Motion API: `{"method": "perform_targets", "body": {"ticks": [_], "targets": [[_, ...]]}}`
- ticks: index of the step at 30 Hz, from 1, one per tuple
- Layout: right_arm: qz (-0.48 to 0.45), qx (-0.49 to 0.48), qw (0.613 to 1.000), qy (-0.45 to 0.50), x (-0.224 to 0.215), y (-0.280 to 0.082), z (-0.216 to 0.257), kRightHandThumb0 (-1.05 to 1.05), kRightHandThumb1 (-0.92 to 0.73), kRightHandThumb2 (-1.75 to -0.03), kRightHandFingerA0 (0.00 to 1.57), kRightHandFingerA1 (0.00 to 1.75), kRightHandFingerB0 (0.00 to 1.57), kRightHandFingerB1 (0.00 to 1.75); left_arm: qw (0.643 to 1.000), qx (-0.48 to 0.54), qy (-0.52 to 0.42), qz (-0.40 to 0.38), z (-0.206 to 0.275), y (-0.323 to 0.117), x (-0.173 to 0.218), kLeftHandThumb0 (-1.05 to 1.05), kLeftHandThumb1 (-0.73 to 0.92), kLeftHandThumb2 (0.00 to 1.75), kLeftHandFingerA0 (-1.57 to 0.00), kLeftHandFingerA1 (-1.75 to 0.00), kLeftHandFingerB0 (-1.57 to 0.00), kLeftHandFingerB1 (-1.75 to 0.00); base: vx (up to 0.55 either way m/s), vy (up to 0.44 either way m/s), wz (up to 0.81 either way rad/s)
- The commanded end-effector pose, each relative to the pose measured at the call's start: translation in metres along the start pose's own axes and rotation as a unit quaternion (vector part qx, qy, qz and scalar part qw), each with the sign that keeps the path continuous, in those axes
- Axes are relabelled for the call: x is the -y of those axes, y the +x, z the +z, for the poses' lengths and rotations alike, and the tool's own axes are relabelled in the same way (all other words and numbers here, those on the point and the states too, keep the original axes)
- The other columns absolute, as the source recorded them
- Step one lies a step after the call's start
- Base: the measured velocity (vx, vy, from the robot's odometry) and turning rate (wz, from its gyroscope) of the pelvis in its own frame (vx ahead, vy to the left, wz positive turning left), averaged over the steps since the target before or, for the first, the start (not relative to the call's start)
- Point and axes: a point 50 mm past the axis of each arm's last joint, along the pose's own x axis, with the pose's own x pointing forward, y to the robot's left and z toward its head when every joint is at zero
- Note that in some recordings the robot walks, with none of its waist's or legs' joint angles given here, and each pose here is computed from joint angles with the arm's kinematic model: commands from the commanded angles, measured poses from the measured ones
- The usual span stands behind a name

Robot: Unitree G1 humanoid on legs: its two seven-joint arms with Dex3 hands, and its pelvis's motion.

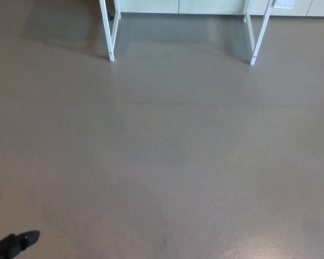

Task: The robot walk towards a table in front and then pushes a layer of a file tray back to its original position using its right hand

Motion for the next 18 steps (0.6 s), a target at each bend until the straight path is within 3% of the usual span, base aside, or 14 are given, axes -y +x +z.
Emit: {"method": "perform_targets", "body": {"ticks": [1, 2, 3, 4, 7, 8, 12, 13, 14, 15, 16, 18], "targets": [[0.015, 0.017, 0.999, 0.024, 0.0022, -0.005, -0.0001, -0.71, -0.23, -0.6, 1.03, 0.48, 0.87, 0.45, 1.0, -0.023, -0.003, -0.019, -0.0067, -0.0054, -0.0034, -0.12, 0.72, 0.6, -0.46, -0.44, -0.3, -0.36, 0.0, 0.0, 0.0], [0.013, 0.013, 1.0, 0.025, 0.0022, -0.0053, -0.0007, -0.71, -0.22, -0.6, 1.04, 0.49, 0.88, 0.45, 0.999, -0.024, -0.008, -0.025, -0.0076, -0.0059, -0.003, -0.08, 0.54, 0.92, -0.35, -0.57, -0.16, -0.48, 0.0, 0.0, 0.0], [0.012, 0.014, 1.0, 0.02, 0.002, -0.0056, -0.0011, -0.73, -0.23, -0.6, 1.03, 0.48, 0.87, 0.45, 0.999, -0.025, -0.009, -0.026, -0.0085, -0.0067, -0.0032, -0.09, 0.54, 0.92, -0.35, -0.57, -0.16, -0.48, 0.0, 0.0, 0.0], [0.012, 0.014, 1.0, 0.019, 0.0018, -0.0057, -0.0013, -0.73, -0.23, -0.6, 1.02, 0.48, 0.87, 0.45, 0.999, -0.025, -0.007, -0.026, -0.009, -0.0073, -0.0033, -0.13, 0.72, 0.61, -0.45, -0.44, -0.29, -0.36, 0.0, 0.0, 0.0], [0.015, 0.012, 0.999, 0.029, 0.0018, -0.0061, -0.0026, -0.71, -0.2, -0.58, 0.99, 0.47, 0.87, 0.45, 0.999, -0.029, -0.012, -0.025, -0.0104, -0.0088, -0.0029, -0.13, 0.72, 0.6, -0.45, -0.43, -0.3, -0.36, 0.0, 0.0, 0.0], [0.017, 0.012, 0.999, 0.031, 0.0014, -0.0063, -0.0027, -0.71, -0.22, -0.59, 1.0, 0.46, 0.89, 0.45, 0.999, -0.031, -0.015, -0.027, -0.0118, -0.0095, -0.0026, -0.09, 0.53, 0.91, -0.34, -0.56, -0.17, -0.48, 0.0, 0.0, 0.0], [0.018, 0.012, 1.0, 0.022, 0.0009, -0.0064, -0.0037, -0.74, -0.22, -0.6, 1.01, 0.47, 0.87, 0.44, 0.999, -0.033, -0.011, -0.026, -0.0141, -0.0093, -0.0026, -0.1, 0.52, 0.91, -0.34, -0.56, -0.18, -0.49, 0.1, 0.031, 0.05], [0.02, 0.013, 0.999, 0.025, 0.0012, -0.0062, -0.004, -0.74, -0.23, -0.6, 1.02, 0.46, 0.88, 0.44, 0.999, -0.033, -0.001, -0.025, -0.0141, -0.0098, -0.002, -0.15, 0.7, 0.61, -0.45, -0.44, -0.31, -0.37, -0.07, -0.015, 0.14], [0.023, 0.014, 0.999, 0.023, 0.0015, -0.0065, -0.0044, -0.74, -0.21, -0.6, 1.01, 0.47, 0.87, 0.45, 0.999, -0.035, 0.0, -0.029, -0.0138, -0.0101, -0.0016, -0.11, 0.53, 0.91, -0.34, -0.56, -0.17, -0.48, -0.02, -0.001, 0.11], [0.024, 0.014, 0.999, 0.023, 0.0016, -0.0066, -0.0045, -0.74, -0.21, -0.6, 1.01, 0.47, 0.87, 0.45, 0.999, -0.036, -0.001, -0.031, -0.0137, -0.0102, -0.0015, -0.11, 0.53, 0.91, -0.34, -0.56, -0.17, -0.48, -0.03, 0.01, 0.45], [0.023, 0.015, 0.999, 0.022, 0.0017, -0.0062, -0.0041, -0.74, -0.22, -0.6, 1.02, 0.47, 0.88, 0.45, 0.999, -0.036, -0.001, -0.03, -0.0134, -0.0098, -0.0016, -0.15, 0.71, 0.61, -0.44, -0.44, -0.3, -0.37, -0.04, 0.015, 0.27], [0.023, 0.016, 0.999, 0.018, 0.002, -0.0054, -0.0039, -0.75, -0.21, -0.6, 1.02, 0.47, 0.87, 0.45, 0.999, -0.031, 0.006, -0.031, -0.013, -0.0103, -0.0014, -0.15, 0.71, 0.61, -0.44, -0.45, -0.3, -0.38, -0.02, 0.019, -0.09]]}}
